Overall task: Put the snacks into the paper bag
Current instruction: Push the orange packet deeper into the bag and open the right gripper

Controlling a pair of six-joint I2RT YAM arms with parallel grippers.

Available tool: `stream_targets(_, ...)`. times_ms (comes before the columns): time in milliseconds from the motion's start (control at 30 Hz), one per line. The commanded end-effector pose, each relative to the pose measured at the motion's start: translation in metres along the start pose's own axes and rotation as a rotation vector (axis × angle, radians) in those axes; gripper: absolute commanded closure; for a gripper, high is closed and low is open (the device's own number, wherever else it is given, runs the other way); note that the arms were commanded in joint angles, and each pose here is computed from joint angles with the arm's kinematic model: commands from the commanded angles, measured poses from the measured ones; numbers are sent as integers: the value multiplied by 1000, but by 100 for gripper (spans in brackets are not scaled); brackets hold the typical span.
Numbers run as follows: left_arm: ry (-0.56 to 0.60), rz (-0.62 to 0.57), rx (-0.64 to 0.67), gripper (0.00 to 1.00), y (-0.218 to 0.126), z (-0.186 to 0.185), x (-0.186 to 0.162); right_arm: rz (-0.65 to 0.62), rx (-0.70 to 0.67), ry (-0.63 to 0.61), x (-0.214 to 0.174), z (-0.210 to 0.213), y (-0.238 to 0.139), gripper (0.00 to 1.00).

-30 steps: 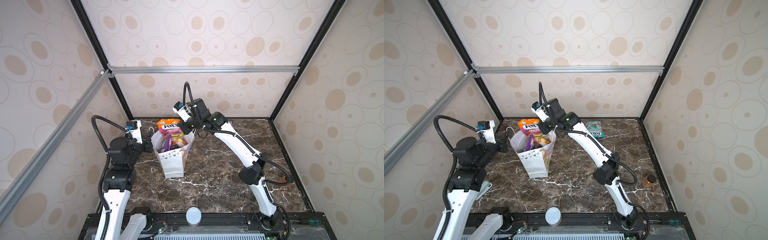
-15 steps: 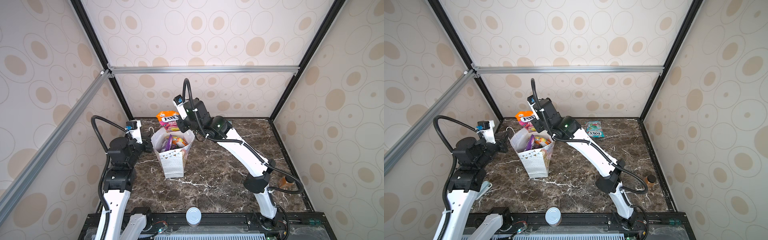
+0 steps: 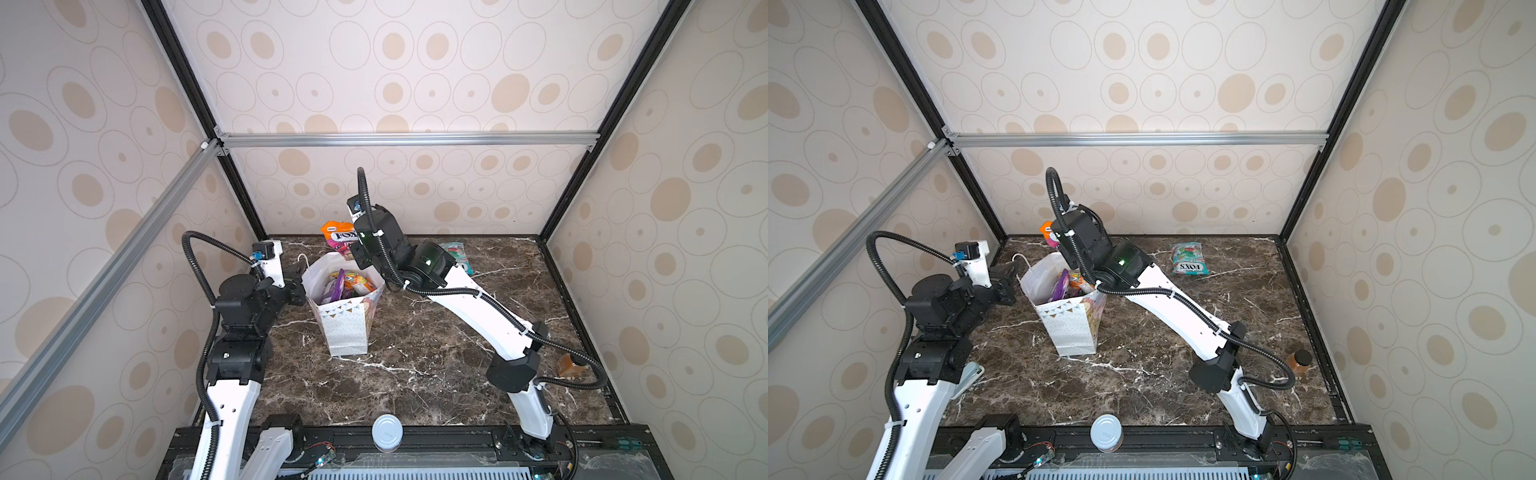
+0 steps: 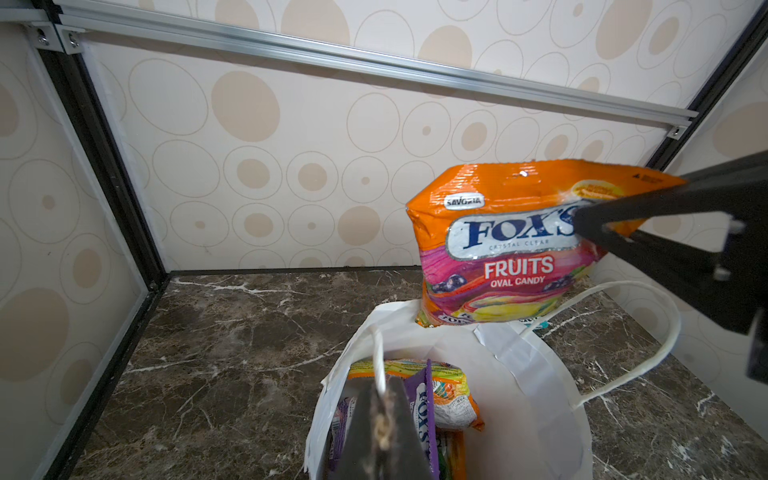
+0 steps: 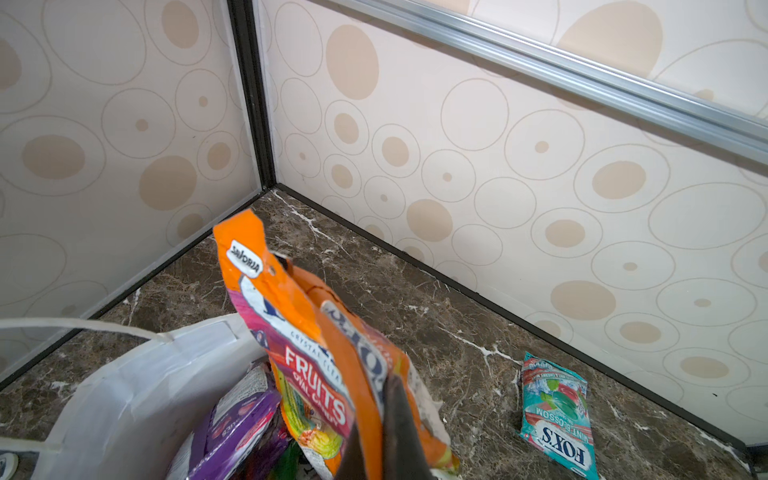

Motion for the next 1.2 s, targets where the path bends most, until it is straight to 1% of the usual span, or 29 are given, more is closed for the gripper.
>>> stream_targets(0, 48, -100, -26, 100, -11, -7, 24, -67, 16, 6, 23, -9, -32, 100)
stream_targets(200, 50, -108, -20, 100, -13, -7, 25, -33, 80, -47, 21, -15, -52, 100)
stream_targets(300, 49, -107, -19, 100, -13, -7, 25, -11, 158, -89, 16, -9, -57, 100)
stream_targets(367, 49, -102, -21, 100, -12, -7, 24, -11, 188, -132, 15, -8, -60, 100)
stream_targets(467, 48, -106, -20, 100, -12, -7, 25, -19, 238, -237, 12, -2, -55, 100)
stream_targets(500, 48, -107, -19, 100, -12, -7, 25, -17, 252, -258, 11, -1, -50, 100)
stream_targets(567, 50, -108, -20, 100, -13, -7, 25, -2, 323, -291, 5, 0, -41, 100)
stream_targets(633, 50, -109, -19, 100, -13, -7, 25, 24, 369, -299, 1, -4, -33, 100)
stream_targets(733, 51, -109, -12, 100, -13, -6, 25, 28, 421, -302, 1, -10, -33, 100)
stream_targets(933, 50, -104, -14, 100, -12, -6, 24, 19, 608, -359, -8, -6, -36, 100)
stream_targets(1033, 49, -103, -12, 100, -12, -5, 24, 37, 642, -369, -16, -8, -25, 100)
stream_targets(1167, 48, -102, -10, 100, -11, -5, 24, 45, 729, -368, -23, -3, -18, 100)
Point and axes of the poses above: each gripper's point midway between its finger pads, its own y axis out along the fingers, its own z axis along the line the jaws close on, x = y × z, the point moved 6 cm from there along -y, back along the fingers, and after that the axes turned 2 degrees about -y, right-handed, at the moved point
